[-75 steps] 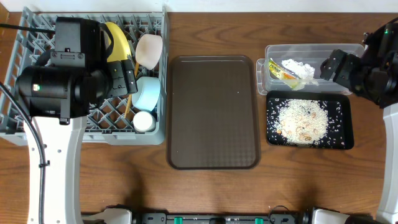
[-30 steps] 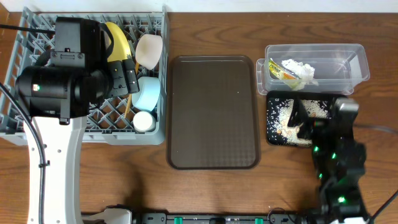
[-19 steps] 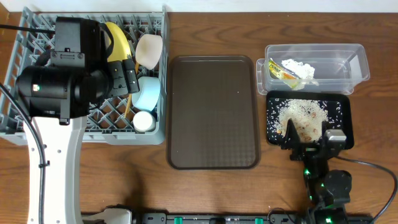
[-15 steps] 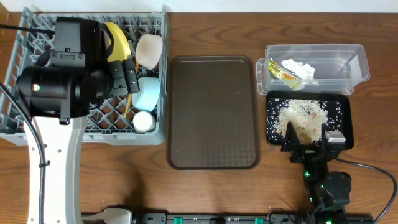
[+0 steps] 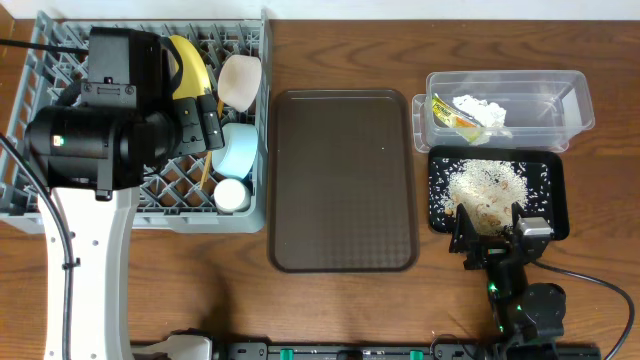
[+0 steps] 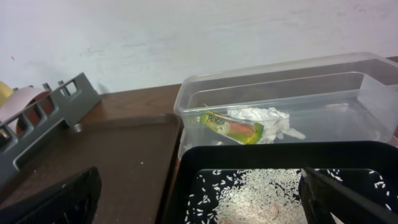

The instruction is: Sort waste into correct bins and load items into the dishwasher

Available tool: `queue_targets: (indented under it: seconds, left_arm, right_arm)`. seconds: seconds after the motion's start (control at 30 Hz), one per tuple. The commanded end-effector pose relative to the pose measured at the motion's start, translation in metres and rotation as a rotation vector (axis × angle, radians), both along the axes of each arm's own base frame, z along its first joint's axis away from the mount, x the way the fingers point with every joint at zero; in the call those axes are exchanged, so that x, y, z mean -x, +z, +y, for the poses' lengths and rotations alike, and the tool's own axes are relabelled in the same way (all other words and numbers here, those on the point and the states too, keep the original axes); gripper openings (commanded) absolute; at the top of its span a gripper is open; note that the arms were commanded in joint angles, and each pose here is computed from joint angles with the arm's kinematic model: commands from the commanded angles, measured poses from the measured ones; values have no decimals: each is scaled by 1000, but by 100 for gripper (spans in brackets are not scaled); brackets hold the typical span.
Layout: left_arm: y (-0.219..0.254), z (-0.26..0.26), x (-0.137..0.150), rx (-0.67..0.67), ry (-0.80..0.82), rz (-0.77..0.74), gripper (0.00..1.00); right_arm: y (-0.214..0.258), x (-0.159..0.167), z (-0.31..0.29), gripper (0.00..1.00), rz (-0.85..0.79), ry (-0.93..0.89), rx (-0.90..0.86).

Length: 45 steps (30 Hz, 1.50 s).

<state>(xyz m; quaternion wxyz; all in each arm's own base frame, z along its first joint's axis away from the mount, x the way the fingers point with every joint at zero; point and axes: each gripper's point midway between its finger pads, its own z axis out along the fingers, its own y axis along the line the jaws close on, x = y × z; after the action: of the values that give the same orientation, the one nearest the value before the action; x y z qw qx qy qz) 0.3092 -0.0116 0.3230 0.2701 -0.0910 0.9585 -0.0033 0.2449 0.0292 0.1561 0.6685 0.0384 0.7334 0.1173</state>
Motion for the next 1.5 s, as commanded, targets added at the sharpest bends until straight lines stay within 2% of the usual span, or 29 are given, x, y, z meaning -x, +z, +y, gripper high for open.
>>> queue_targets:
  seconds: [0.0, 0.7, 0.9, 1.0, 1.17, 1.47]
  left_arm:
    - [0, 1, 0, 3, 10, 1, 93]
    - [0, 1, 0, 1, 11, 2, 93]
    - [6, 16, 7, -70, 39, -22, 93]
    - [17, 26, 9, -111, 67, -106, 93]
    - [28, 26, 10, -91, 78, -294, 93]
    - [-8, 38, 33, -48, 128, -620, 93]
  right_arm:
    - [-1, 1, 5, 99, -1, 24, 16]
    - [-1, 1, 5, 99, 0, 25, 16]
    - [-1, 1, 5, 99, 0, 25, 16]
    - [-1, 1, 5, 99, 0, 25, 16]
    - [-1, 1, 5, 99, -1, 25, 16]
    - [-1, 1, 5, 99, 0, 25, 16]
